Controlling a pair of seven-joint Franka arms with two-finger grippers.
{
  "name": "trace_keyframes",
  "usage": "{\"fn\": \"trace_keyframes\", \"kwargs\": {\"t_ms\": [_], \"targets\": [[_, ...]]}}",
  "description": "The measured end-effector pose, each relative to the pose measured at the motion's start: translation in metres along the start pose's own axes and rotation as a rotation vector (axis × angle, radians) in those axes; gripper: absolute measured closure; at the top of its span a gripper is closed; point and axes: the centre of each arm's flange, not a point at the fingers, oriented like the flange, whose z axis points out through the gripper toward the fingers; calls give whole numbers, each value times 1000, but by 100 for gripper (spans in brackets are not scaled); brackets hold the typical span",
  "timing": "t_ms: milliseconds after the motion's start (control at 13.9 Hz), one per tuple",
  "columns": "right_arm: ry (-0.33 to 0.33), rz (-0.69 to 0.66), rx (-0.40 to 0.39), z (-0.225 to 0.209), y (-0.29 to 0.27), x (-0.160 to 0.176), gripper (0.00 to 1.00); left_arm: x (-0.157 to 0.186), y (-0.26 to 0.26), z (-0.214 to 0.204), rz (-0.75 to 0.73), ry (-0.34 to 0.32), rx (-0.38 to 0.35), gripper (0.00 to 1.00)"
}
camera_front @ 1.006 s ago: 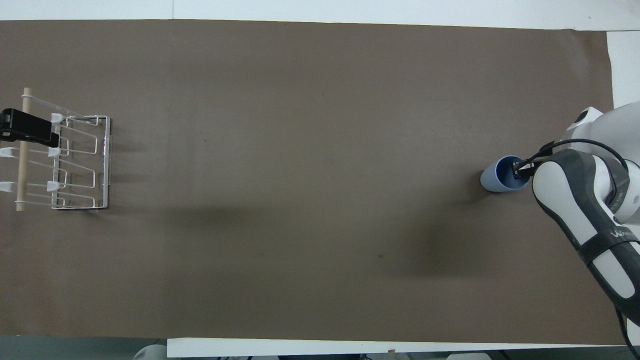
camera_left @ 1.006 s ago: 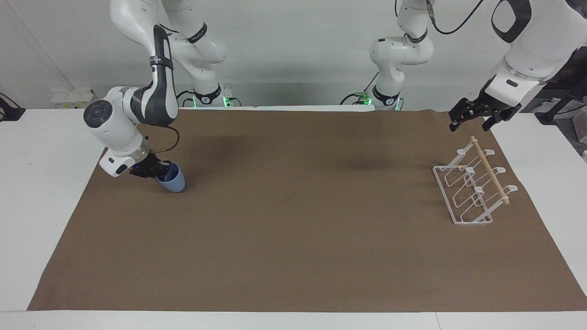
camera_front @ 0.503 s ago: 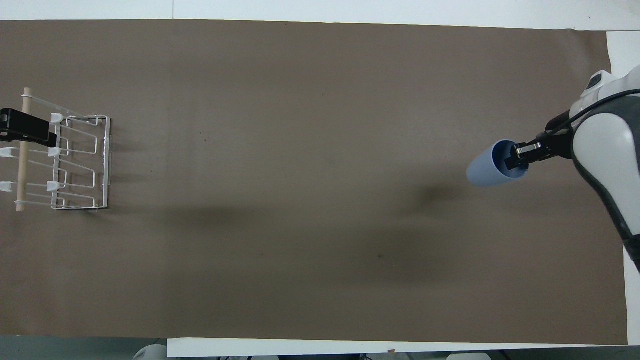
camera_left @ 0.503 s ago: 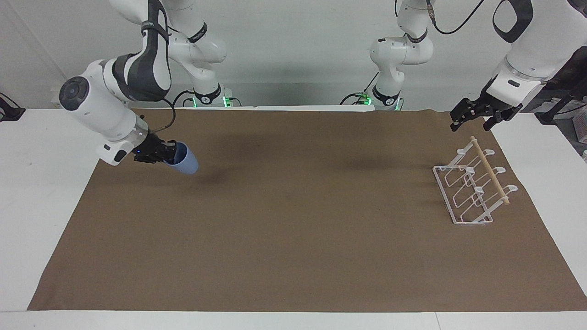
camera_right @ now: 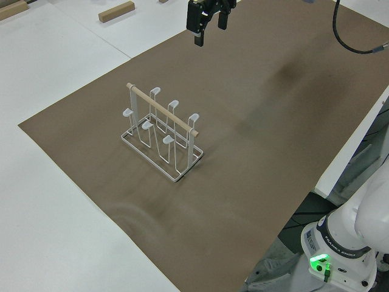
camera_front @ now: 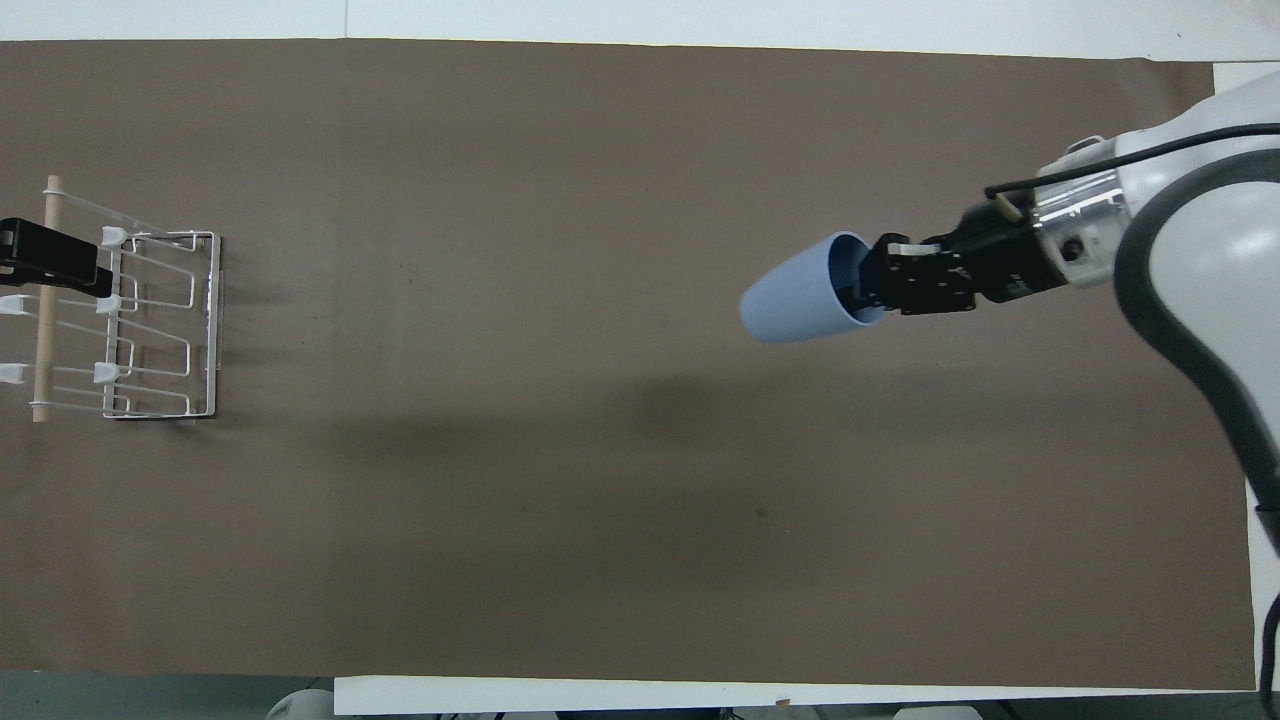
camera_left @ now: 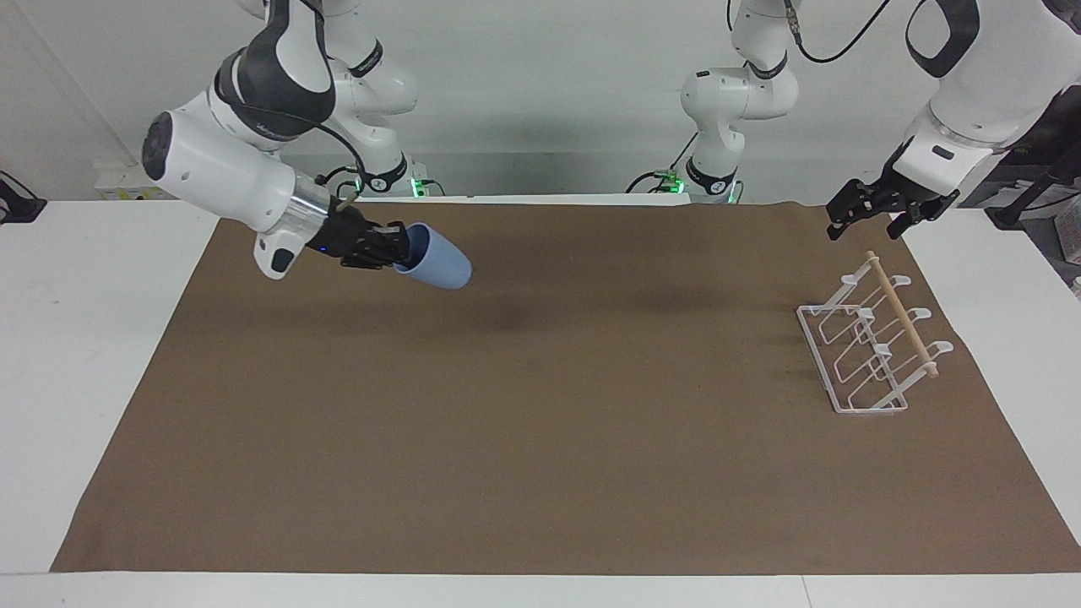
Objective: Hang cup on cup holder
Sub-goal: 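Lift the blue cup with the right gripper toward the table center, then hold the cup out with the right gripper while the left gripper reaches it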
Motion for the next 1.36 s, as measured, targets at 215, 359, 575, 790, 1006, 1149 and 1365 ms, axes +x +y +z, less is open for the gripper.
{"fn": "trace_keyframes", "kwargs": {"t_ms": [215, 359, 575, 790, 1006, 1149, 1365], "targets": [[12, 117, 100, 64, -25, -18, 96, -9, 6, 14, -128, -32, -11, 0], [16, 176, 166, 100, -29, -30, 96, -15, 34, 37, -302, -61, -72, 0], [39, 247, 242, 125, -32, -39, 96, -20, 93, 71, -608, -125, -195, 0], [40, 286, 262, 132, -36, -44, 96, -24, 146, 94, -928, -212, -328, 0], [39, 303, 263, 131, -34, -44, 96, -32, 183, 108, -1075, -310, -395, 0], [39, 307, 263, 131, -34, -44, 96, -27, 196, 112, -1173, -338, -445, 0], [39, 308, 264, 131, -33, -43, 96, -25, 223, 120, -1286, -373, -488, 0]]}}
